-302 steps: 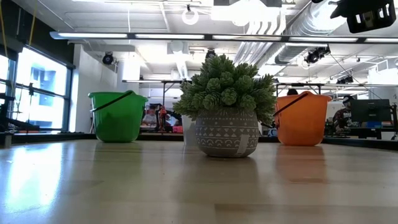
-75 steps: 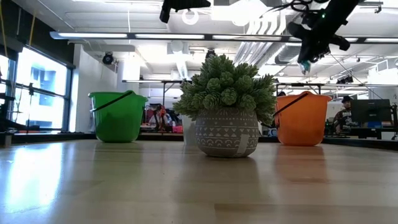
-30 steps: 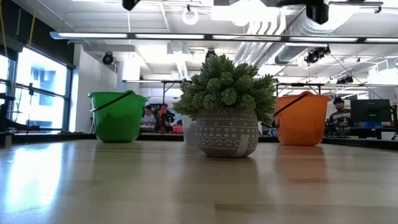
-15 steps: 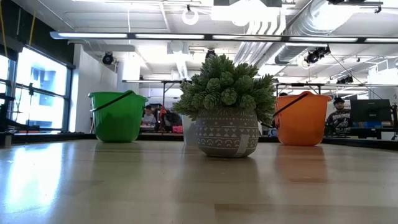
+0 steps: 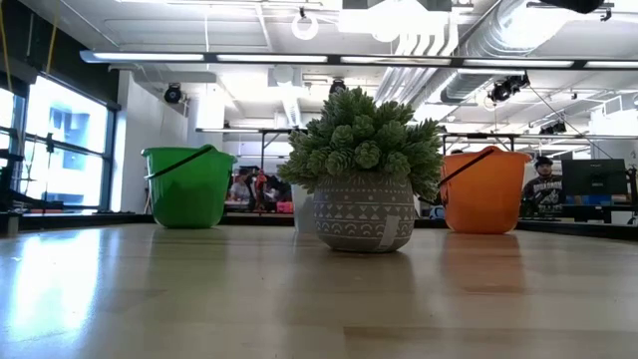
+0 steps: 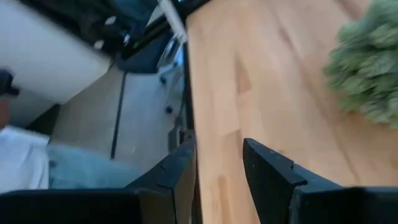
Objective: Sort candy
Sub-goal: Return to Home Position
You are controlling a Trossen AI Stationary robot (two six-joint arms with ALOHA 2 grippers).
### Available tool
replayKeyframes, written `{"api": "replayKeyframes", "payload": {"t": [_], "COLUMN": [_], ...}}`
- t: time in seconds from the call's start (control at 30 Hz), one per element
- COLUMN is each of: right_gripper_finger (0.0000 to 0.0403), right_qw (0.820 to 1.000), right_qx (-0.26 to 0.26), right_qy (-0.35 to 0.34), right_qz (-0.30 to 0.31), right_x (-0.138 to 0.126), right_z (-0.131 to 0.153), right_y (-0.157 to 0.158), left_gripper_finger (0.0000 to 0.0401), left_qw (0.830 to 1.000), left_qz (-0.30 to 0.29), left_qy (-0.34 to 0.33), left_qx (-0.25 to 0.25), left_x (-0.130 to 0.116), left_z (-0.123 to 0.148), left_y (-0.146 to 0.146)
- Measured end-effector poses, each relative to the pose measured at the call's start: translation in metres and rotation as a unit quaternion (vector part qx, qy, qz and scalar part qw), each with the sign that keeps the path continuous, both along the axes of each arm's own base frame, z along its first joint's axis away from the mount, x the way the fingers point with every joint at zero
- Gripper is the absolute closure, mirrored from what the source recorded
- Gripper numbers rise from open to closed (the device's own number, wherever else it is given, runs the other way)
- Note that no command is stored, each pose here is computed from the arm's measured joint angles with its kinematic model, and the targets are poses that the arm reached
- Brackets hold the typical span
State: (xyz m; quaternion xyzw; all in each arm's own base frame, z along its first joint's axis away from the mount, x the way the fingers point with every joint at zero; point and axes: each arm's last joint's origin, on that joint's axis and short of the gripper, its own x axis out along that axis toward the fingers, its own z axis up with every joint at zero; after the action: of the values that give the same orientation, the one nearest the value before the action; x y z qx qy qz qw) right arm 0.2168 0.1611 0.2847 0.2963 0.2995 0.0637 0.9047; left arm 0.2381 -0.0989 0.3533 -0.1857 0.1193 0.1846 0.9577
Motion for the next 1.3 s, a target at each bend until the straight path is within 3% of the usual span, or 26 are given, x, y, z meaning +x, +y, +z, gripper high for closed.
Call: {"api": "replayKeyframes", "payload": {"t": [0.2, 0.43, 0.53, 0.77, 1.0, 1.3], "right_gripper_finger": [0.0274, 0.0274, 0.0274, 0.0274, 0.0274, 0.0274], "right_qw": [0.997, 0.997, 0.996, 0.989, 0.995, 0.996], "right_qx": [0.014, 0.020, 0.024, 0.090, 0.051, 0.007], "right_qy": [0.013, 0.035, 0.014, -0.084, -0.022, 0.044], "right_qz": [0.074, 0.073, 0.081, 0.083, 0.083, 0.080], "right_x": [-0.002, -0.010, -0.021, -0.058, -0.095, -0.125], "right_z": [0.000, 0.005, 0.004, -0.046, -0.097, -0.138], "right_y": [0.004, -0.007, -0.015, -0.042, -0.071, -0.094], "left_gripper_finger": [0.0279, 0.0279, 0.0279, 0.0279, 0.0279, 0.0279], "left_qw": [0.999, 0.999, 0.999, 0.999, 0.998, 0.997], "left_qz": [-0.019, -0.019, -0.019, -0.016, -0.014, 0.014], "left_qy": [-0.017, -0.039, -0.038, -0.046, -0.058, -0.075], "left_qx": [0.029, 0.019, 0.018, 0.006, 0.000, -0.007], "left_x": [0.003, 0.004, 0.004, 0.005, 0.005, 0.005], "left_z": [0.006, 0.010, 0.010, 0.010, 0.013, 0.015], "left_y": [-0.001, -0.002, -0.003, -0.003, -0.003, -0.002]}}
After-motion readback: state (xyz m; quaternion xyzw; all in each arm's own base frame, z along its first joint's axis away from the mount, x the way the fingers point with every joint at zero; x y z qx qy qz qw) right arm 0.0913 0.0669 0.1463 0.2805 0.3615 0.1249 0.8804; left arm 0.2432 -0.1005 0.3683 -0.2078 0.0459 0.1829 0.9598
